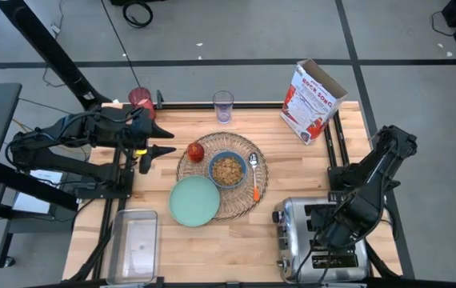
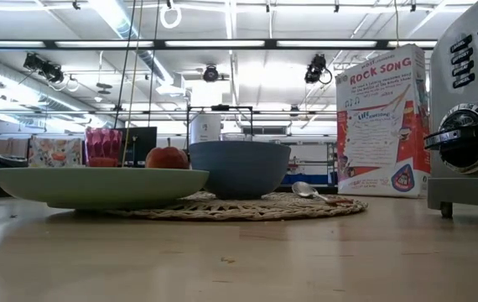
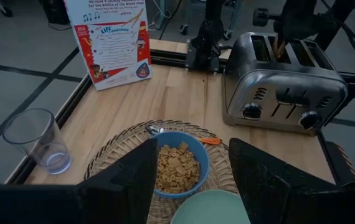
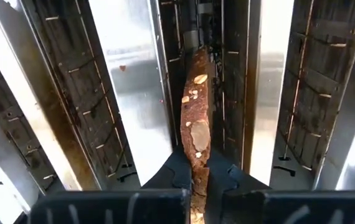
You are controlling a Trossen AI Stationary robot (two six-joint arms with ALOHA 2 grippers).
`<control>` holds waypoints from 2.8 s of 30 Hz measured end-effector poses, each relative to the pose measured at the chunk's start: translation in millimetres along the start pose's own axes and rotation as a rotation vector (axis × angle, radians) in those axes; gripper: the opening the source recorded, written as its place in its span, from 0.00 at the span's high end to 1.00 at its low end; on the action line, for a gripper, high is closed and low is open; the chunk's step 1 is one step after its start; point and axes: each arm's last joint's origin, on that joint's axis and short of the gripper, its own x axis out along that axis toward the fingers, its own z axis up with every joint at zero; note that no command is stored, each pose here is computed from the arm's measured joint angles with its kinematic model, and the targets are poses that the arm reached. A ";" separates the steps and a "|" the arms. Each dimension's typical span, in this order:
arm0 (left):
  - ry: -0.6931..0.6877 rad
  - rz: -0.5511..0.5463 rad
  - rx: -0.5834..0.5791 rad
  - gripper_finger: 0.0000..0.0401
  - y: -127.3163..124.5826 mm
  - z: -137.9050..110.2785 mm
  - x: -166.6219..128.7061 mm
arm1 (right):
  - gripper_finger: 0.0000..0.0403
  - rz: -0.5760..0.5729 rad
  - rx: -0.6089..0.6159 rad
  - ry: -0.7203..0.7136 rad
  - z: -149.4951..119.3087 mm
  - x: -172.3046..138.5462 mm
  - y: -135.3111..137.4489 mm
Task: Arrange a breakfast setting
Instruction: Put the brown toasted bread on the green plate
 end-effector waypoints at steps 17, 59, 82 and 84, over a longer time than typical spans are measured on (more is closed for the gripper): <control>-0.023 -0.002 0.045 0.49 -0.1 2.0 -1.3 | 0.97 0.313 0.141 -0.250 11.4 -116.1 -26.5; 0.199 -0.122 -0.367 0.49 2.5 -9.4 -65.7 | 0.98 -0.810 -1.105 -0.805 336.0 54.9 -59.4; 0.137 0.063 -0.399 0.49 7.6 -4.5 -56.2 | 0.62 -0.655 -0.973 -0.820 331.4 55.5 -61.6; 0.111 0.124 -0.404 0.49 10.3 -1.8 -52.1 | 0.58 -0.629 -0.940 -0.839 323.1 41.1 -61.9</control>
